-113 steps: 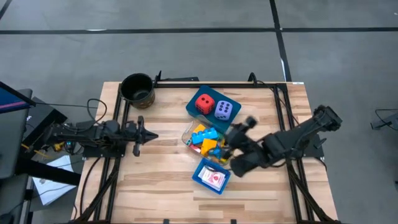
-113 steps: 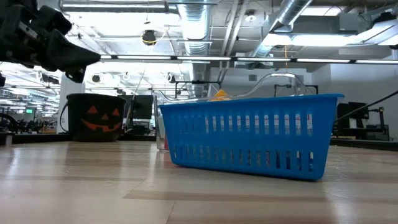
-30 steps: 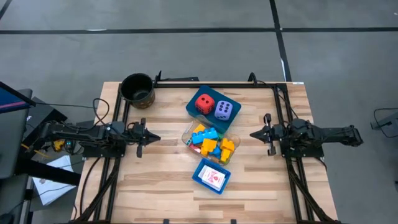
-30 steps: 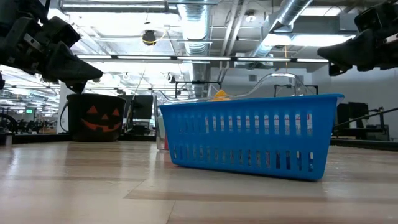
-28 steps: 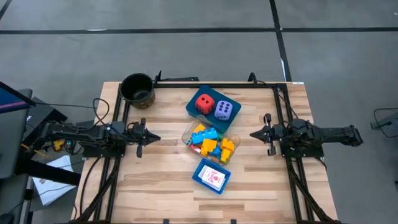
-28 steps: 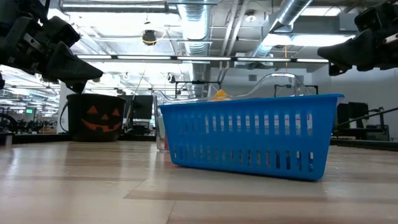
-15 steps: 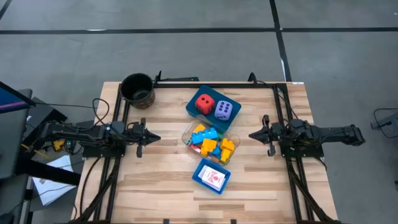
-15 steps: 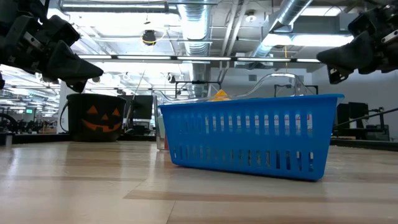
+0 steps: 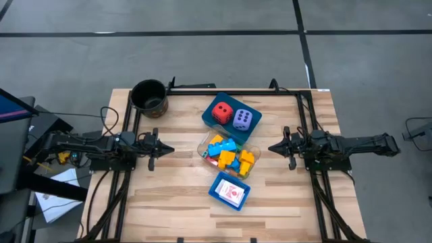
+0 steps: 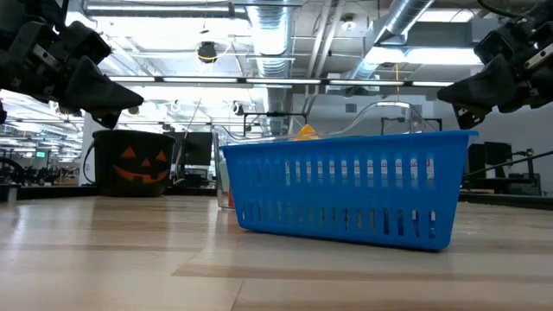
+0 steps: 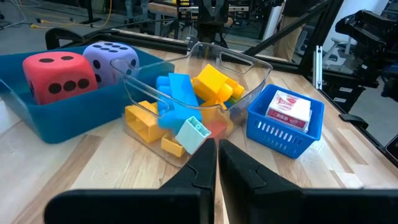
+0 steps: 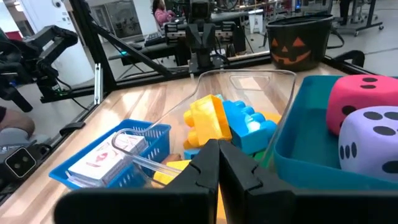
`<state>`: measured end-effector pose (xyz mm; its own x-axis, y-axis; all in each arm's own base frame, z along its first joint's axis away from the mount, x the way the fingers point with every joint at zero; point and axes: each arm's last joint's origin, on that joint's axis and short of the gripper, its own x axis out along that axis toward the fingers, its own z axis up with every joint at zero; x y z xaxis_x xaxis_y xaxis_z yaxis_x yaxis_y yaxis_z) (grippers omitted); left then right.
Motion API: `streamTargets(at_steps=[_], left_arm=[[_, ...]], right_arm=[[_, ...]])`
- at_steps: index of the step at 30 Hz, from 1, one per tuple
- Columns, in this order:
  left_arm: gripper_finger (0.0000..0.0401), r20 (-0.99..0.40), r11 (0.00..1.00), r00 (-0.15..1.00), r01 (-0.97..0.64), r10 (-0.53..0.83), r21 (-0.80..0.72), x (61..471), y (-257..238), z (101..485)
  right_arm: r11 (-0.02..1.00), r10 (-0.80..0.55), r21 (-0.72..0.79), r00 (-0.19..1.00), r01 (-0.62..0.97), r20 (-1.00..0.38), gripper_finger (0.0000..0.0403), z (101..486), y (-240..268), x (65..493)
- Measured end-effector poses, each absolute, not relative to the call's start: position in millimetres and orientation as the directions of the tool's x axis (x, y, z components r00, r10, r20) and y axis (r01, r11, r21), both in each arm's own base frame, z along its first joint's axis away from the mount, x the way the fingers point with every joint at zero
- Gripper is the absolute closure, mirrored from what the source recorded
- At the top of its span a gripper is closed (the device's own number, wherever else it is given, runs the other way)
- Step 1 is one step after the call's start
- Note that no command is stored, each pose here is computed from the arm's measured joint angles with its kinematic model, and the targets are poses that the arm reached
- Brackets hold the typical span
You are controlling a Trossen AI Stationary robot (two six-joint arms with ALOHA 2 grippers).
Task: Pick & Place Toys
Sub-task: Return to Home Position
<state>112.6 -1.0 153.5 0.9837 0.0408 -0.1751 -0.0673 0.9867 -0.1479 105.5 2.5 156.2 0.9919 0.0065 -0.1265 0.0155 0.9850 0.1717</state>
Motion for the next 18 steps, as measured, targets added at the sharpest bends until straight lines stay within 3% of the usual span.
streamTargets(at_steps=[18], left_arm=[[0.039,-0.176,0.987,0.984,-0.067,0.041,-0.148,112.6,-1.0,153.5]], right_arm=[[0.995,-0.037,0.089,0.992,0.048,-0.125,0.0403,156.1,-1.4,105.5]])
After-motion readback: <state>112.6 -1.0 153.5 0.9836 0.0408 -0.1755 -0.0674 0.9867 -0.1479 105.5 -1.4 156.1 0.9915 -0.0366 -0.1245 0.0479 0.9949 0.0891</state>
